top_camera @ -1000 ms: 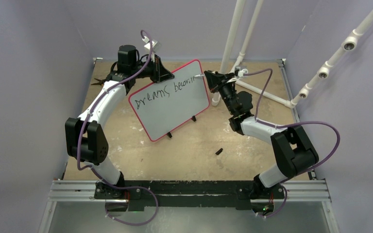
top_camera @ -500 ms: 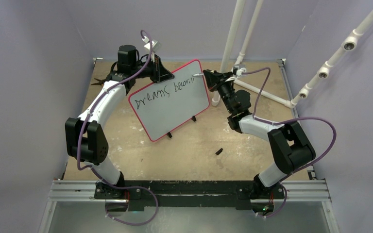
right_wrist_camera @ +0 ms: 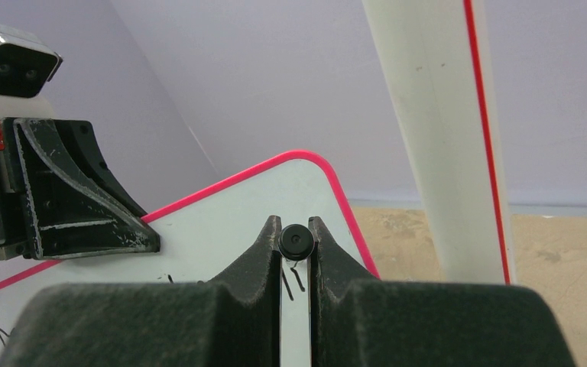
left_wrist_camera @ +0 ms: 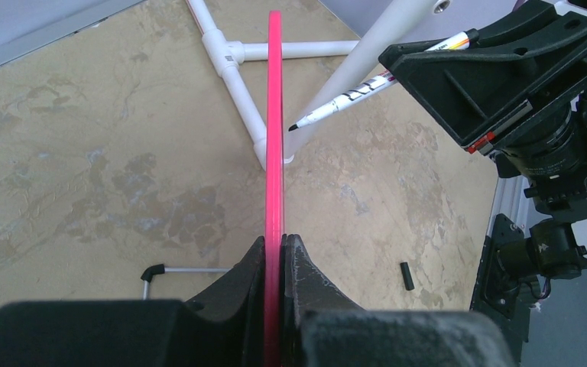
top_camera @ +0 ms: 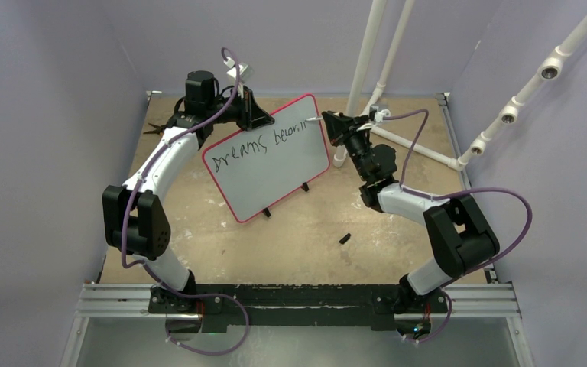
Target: Write a sentence on the whiteboard
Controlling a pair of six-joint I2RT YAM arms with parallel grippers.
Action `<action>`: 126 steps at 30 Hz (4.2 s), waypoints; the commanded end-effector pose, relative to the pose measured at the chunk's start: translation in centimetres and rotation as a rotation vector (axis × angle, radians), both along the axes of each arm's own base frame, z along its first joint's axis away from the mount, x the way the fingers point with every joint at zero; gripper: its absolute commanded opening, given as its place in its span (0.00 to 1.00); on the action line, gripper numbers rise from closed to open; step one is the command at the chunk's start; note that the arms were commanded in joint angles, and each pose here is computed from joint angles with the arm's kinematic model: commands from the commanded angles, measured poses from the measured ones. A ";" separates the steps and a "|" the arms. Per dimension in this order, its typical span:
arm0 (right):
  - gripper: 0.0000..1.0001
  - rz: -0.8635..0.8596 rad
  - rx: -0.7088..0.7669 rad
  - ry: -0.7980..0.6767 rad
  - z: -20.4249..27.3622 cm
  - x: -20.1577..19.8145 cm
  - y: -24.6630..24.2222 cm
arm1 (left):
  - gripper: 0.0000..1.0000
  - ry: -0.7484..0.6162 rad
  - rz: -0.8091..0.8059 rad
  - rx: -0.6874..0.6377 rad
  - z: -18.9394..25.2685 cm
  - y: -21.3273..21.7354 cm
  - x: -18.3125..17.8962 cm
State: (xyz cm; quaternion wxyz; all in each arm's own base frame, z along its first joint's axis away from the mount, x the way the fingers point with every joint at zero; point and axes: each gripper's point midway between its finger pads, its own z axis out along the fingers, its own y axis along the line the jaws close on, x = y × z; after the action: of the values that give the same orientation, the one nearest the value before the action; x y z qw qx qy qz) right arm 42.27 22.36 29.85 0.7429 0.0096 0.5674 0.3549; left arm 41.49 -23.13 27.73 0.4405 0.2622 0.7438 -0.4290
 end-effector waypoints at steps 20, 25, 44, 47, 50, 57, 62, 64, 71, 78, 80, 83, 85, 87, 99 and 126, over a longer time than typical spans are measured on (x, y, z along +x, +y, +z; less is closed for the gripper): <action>0.00 -0.051 -0.010 0.013 -1.3 0.6 -0.8 | 0.00 0.141 -0.033 0.018 -3.7 -0.3 -1.4; 0.00 -0.055 -0.010 0.018 -1.4 0.5 -0.9 | 0.00 0.141 -0.033 0.018 -3.7 -0.3 -1.4; 0.00 -0.034 0.036 -0.053 1.4 0.6 -0.5 | 0.00 0.152 -0.033 0.020 -4.1 -0.3 -1.3; 0.00 -0.034 0.041 -0.061 1.7 0.6 -0.4 | 0.00 0.151 -0.033 0.020 -4.1 -0.4 -1.3; 0.00 -0.030 0.043 -0.066 1.9 0.6 -0.4 | 0.00 0.153 -0.032 0.021 -4.2 -0.3 -1.3; 0.00 -0.049 0.043 -0.058 1.4 0.9 -0.6 | 0.00 0.158 -0.032 0.022 -4.4 -0.3 -1.3; 0.00 -0.069 0.038 -0.038 0.7 1.2 -0.9 | 0.00 0.157 -0.033 0.021 -4.4 -0.4 -1.3; 0.00 -0.071 0.035 -0.032 0.4 1.3 -0.9 | 0.00 0.156 -0.033 0.021 -4.3 -0.4 -1.3; 0.00 -0.085 0.059 -0.044 0.6 1.1 -1.3 | 0.00 0.151 -0.033 0.023 -4.2 -0.3 -1.3; 0.00 -0.093 0.109 -0.081 1.9 1.1 -1.6 | 0.00 0.159 -0.034 0.023 -4.5 -0.3 -1.3; 0.00 -0.097 0.105 -0.072 1.6 1.3 -1.6 | 0.00 0.154 -0.022 0.029 -4.5 -0.2 -1.1; 0.00 -0.107 0.094 -0.054 1.0 1.3 -1.8 | 0.00 0.152 -0.032 0.023 -4.3 -0.3 -1.3; 0.00 -0.113 0.084 -0.040 0.4 1.3 -1.9 | 0.00 0.153 -0.030 0.023 -4.3 -0.3 -1.3; 0.00 -0.115 0.074 -0.027 -0.1 1.2 -1.9 | 0.00 0.152 -0.029 0.023 -4.3 -0.3 -1.3; 0.00 -0.128 0.048 0.033 -2.9 1.0 -2.3 | 0.00 0.154 -0.026 0.024 -4.3 -0.3 -1.2; 0.00 -0.178 0.127 -0.060 0.9 1.7 -3.1 | 0.00 0.153 -0.030 0.022 -4.2 -0.3 -1.3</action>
State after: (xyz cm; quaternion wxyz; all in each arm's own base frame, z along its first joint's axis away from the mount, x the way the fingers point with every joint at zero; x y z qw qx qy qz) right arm 43.48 19.92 27.64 0.7586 0.0800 0.5609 0.3217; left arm 41.77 -23.00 27.60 0.4416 0.2555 0.7474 -0.4256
